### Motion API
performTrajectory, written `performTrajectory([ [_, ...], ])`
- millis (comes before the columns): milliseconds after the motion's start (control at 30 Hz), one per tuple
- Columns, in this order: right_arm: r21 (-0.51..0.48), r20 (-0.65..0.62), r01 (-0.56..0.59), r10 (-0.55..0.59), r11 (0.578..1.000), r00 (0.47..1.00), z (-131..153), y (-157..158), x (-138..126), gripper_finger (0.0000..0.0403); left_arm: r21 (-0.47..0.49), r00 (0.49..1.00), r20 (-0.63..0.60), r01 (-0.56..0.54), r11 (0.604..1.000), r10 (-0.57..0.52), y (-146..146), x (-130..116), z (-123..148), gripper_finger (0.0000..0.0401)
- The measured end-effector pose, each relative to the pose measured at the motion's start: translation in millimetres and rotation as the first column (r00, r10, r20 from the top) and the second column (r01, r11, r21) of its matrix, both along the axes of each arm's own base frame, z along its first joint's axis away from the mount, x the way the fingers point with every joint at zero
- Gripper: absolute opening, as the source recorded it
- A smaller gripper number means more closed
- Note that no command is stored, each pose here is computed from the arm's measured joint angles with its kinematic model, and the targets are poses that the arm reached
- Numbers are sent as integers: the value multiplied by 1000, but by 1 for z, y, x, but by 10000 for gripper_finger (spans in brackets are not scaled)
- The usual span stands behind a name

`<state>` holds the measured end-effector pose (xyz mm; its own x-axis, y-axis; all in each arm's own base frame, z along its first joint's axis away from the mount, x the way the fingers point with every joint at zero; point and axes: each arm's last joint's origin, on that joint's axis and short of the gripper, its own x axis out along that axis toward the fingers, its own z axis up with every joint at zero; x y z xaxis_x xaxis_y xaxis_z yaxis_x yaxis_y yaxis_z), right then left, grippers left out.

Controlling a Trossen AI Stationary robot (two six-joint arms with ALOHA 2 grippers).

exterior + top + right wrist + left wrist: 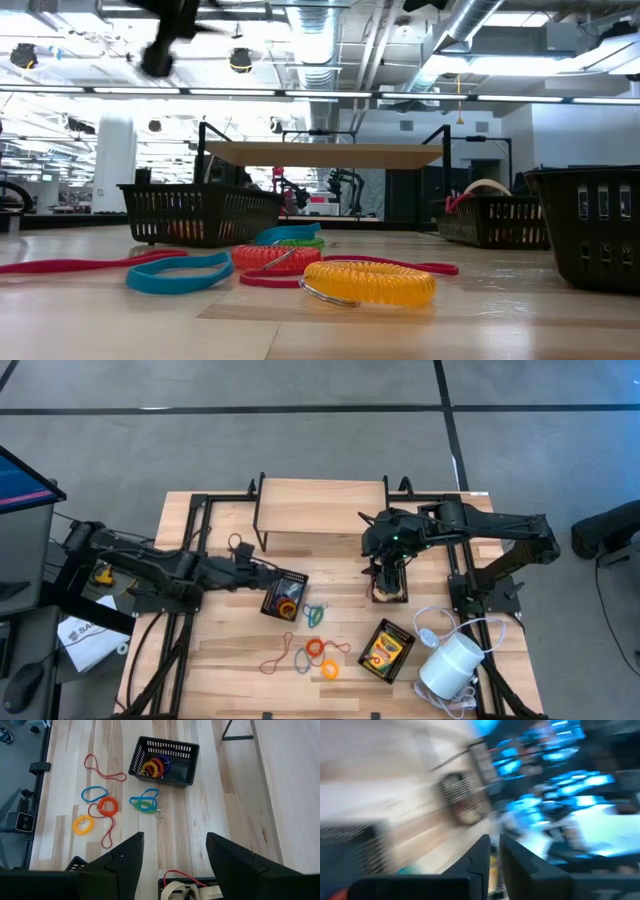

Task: Pick & Place Office Desk Supplies
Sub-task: Put the top blue rubber band into the top right black bin

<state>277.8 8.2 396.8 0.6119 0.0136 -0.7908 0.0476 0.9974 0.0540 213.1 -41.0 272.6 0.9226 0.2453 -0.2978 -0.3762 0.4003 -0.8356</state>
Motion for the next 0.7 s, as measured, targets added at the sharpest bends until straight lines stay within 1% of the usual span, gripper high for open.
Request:
performTrajectory([
  [67,0,4,0,0,1000,1000,0,0,0,211,61,993,113,28,998,-35,-4,11,9,26],
  [167,0,5,0,0,1000,1000,0,0,0,211,162,973,212,56,985,-90,-12,29,12,15],
  [200,1,1,0,0,1000,1000,0,0,0,211,187,967,228,71,980,-114,-15,38,14,11],
  [300,3,-32,-4,4,1000,999,-1,0,-3,211,255,960,171,173,951,-221,-26,64,11,4],
  [367,2,-74,-14,14,1000,997,-1,3,-11,211,311,947,106,258,915,-303,-34,84,8,2],
  [433,3,-94,-24,24,1000,995,1,5,-21,211,392,926,29,335,857,-376,-42,103,9,2],
  [500,3,-132,-34,34,999,991,3,7,-32,211,481,912,-78,388,786,-402,-48,120,15,3],
  [567,5,-134,-38,38,999,990,9,8,-44,211,563,882,-236,467,682,-409,-51,134,22,2],
  [600,7,-136,-37,38,999,990,11,8,-51,211,589,859,-323,510,627,-397,-51,140,25,1],
  [667,17,-114,-25,26,1000,993,18,8,-64,211,596,797,-492,602,531,-351,-49,147,25,1],
  [700,23,-106,-15,17,1000,994,21,7,-70,211,578,756,-564,649,494,-332,-46,150,24,2],
])
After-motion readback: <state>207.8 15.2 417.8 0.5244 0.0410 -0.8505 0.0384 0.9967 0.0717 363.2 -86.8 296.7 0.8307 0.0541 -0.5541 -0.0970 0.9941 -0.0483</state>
